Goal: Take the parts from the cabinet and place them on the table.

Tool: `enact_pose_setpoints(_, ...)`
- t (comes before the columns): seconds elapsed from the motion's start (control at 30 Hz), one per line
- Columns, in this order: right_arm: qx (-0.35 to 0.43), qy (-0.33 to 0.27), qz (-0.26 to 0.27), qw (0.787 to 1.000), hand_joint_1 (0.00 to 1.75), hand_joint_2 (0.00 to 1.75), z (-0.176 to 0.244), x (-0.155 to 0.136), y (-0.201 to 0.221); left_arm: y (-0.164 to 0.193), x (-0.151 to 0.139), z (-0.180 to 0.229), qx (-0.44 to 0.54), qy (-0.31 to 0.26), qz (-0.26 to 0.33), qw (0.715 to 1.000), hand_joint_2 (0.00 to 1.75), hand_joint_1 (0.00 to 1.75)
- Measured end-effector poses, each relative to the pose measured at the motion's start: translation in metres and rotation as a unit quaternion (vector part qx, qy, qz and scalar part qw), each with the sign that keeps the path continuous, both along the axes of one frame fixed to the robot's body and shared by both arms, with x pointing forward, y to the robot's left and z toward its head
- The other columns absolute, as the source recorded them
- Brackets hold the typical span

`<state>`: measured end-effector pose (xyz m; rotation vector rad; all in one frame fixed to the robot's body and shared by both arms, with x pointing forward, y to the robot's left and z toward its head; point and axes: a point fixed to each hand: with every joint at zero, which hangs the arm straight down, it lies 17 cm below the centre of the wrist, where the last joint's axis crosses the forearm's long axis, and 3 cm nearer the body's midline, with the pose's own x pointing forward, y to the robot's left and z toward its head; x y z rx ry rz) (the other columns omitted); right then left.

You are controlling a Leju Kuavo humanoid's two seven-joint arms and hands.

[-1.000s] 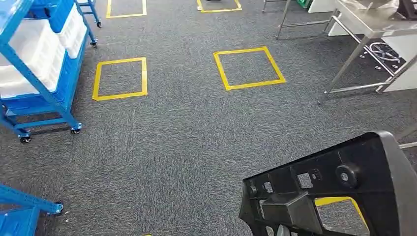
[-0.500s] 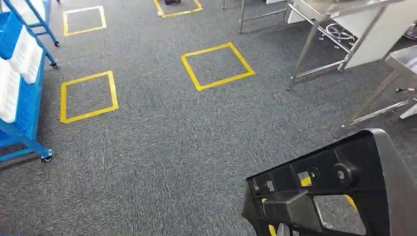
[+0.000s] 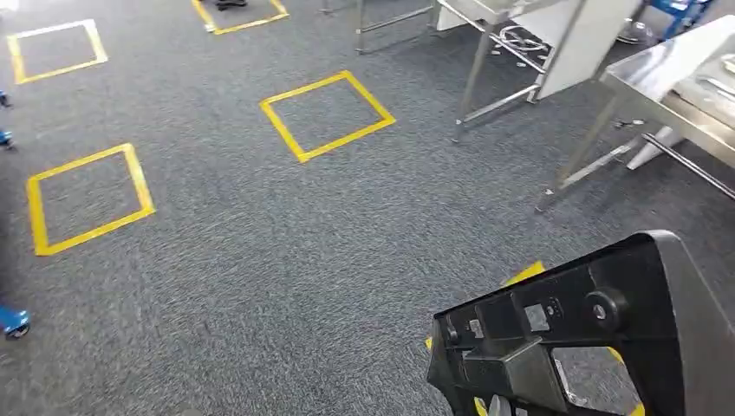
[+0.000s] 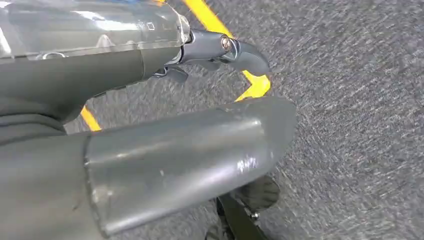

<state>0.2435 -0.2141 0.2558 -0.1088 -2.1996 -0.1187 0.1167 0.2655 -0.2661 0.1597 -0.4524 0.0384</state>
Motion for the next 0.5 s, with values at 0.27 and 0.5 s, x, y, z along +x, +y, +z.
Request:
enact_pose_setpoints(0.27,-0.002,0.001,0.001,1.000,1.75,1.75,-0.0003,-0.0009,-0.0003,-0.0047,0.0062,0.0021,-0.003,-0.010,-0.004,1.000,0.00,0.00)
enact_pose_setpoints(0.5,-0.002,0.004,0.000,1.000,1.75,1.75,-0.0019,-0.0025,-0.0006,-0.0061,0.0055,0.0023,-0.004,-0.012,-0.005,1.000,0.00,0.00)
